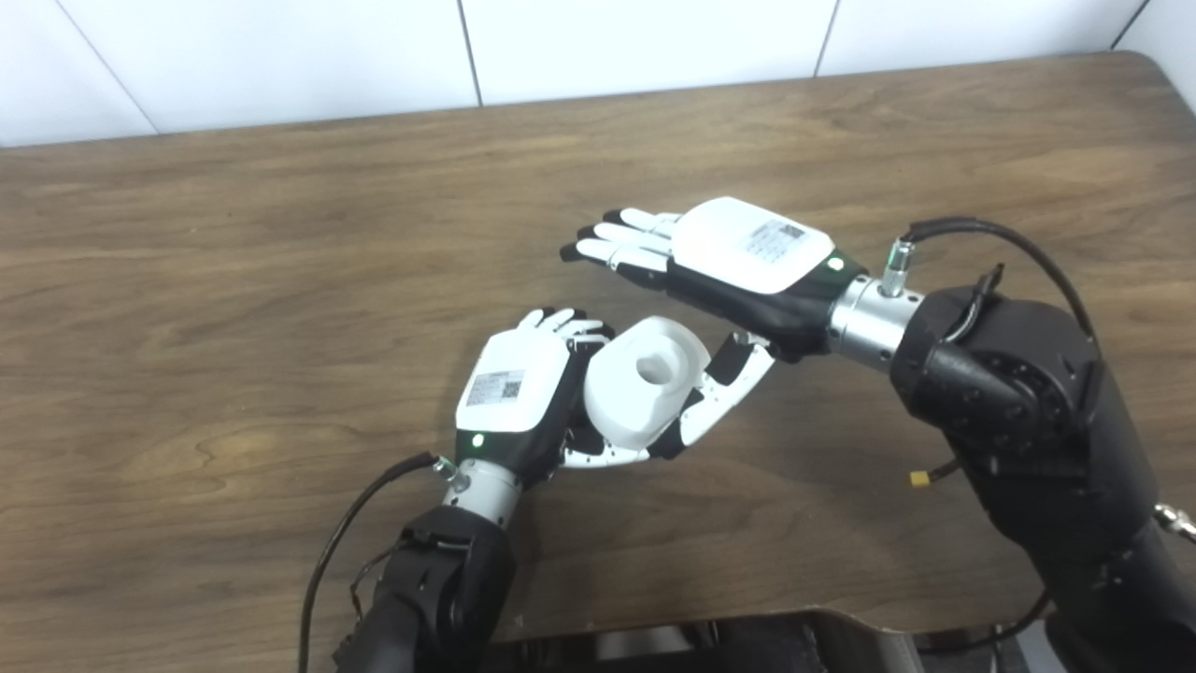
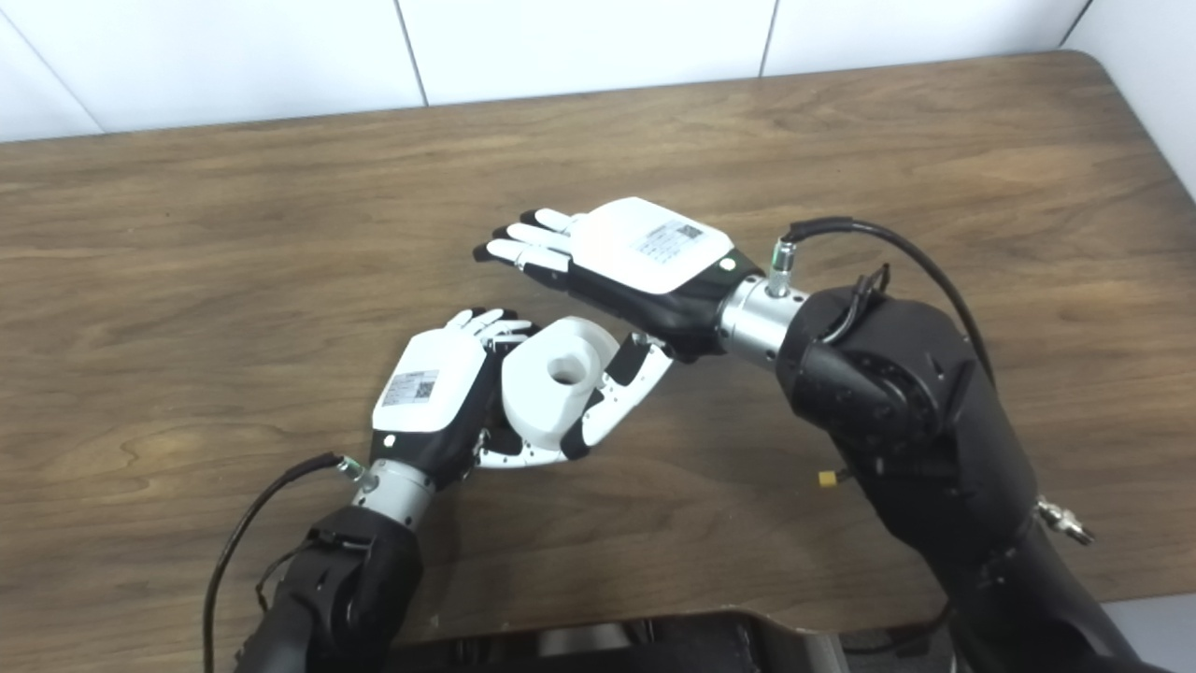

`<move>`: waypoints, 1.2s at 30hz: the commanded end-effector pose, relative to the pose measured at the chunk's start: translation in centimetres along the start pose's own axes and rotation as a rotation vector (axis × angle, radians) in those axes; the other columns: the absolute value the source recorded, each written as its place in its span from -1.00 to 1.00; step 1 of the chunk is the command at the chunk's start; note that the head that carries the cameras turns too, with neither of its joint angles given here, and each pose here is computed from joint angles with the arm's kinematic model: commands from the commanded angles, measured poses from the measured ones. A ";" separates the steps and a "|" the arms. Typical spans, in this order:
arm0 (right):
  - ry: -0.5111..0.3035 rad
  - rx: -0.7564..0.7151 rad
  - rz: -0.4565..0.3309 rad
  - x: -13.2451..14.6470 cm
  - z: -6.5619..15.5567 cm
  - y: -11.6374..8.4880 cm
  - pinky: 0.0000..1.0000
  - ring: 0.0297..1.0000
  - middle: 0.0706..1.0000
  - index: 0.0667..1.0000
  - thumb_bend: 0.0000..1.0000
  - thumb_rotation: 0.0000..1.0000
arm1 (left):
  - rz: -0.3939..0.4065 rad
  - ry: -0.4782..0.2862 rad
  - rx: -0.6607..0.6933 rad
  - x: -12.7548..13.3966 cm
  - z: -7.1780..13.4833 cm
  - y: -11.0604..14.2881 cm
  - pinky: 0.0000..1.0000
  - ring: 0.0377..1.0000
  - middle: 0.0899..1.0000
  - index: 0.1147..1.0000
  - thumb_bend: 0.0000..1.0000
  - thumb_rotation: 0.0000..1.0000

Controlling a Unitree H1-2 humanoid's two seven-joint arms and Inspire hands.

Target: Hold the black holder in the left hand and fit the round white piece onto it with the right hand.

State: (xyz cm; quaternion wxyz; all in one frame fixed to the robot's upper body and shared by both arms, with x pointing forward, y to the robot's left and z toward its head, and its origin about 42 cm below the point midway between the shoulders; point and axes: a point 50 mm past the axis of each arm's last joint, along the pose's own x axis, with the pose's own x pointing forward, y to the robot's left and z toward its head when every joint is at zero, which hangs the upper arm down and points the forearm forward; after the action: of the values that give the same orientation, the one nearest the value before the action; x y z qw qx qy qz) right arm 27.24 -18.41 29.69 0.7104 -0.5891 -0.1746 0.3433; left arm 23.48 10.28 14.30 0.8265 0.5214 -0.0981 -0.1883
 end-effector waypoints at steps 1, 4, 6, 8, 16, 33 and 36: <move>-0.011 -0.051 -0.053 -0.9 0.1 -2.2 0.93 1.00 0.99 0.96 1.00 0.04 | -0.043 -0.004 0.008 0.1 -0.1 -0.9 0.87 0.77 0.53 -0.16 0.04 -0.89; 0.004 -0.055 -0.047 -1.5 -0.2 -2.8 0.95 1.00 1.00 0.97 1.00 0.07 | -0.043 -0.003 0.007 0.0 -0.2 -0.9 0.87 0.77 0.52 -0.16 0.04 -0.89; 0.008 -0.056 -0.045 -1.9 -0.3 -3.1 0.97 1.00 1.00 0.99 1.00 0.07 | -0.046 -0.002 0.009 0.0 -0.3 -0.9 0.87 0.77 0.52 -0.16 0.04 -0.89; 0.014 -0.044 -0.047 -2.3 -0.4 -3.5 0.99 1.00 1.00 1.00 1.00 0.03 | -0.043 -0.003 0.008 -0.1 -0.5 -0.8 0.87 0.77 0.52 -0.16 0.04 -0.89; 0.039 -0.027 -0.059 -3.4 -0.5 -4.0 1.00 1.00 1.00 1.00 1.00 -0.05 | -0.039 0.000 0.007 -0.5 -0.6 -0.6 0.87 0.76 0.51 -0.16 0.04 -0.89; 0.061 -0.029 -0.072 -3.7 -1.1 -4.8 1.00 1.00 1.00 1.00 1.00 0.06 | -0.158 0.065 0.024 -1.0 -0.6 0.7 0.80 0.70 0.56 0.28 0.40 -0.72; 0.067 -0.027 -0.070 -3.8 -1.3 -5.0 1.00 1.00 1.00 1.00 1.00 0.04 | -0.208 0.085 0.029 -1.0 -0.6 1.0 0.83 0.77 0.64 0.52 0.50 -0.60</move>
State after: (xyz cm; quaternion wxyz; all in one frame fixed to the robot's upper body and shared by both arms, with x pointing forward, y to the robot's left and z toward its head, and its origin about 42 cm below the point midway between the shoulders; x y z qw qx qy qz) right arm 26.76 -21.87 33.22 0.7247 -0.5922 -0.1543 0.3168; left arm 23.47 10.97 16.02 0.8088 0.5403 -0.0582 -0.2246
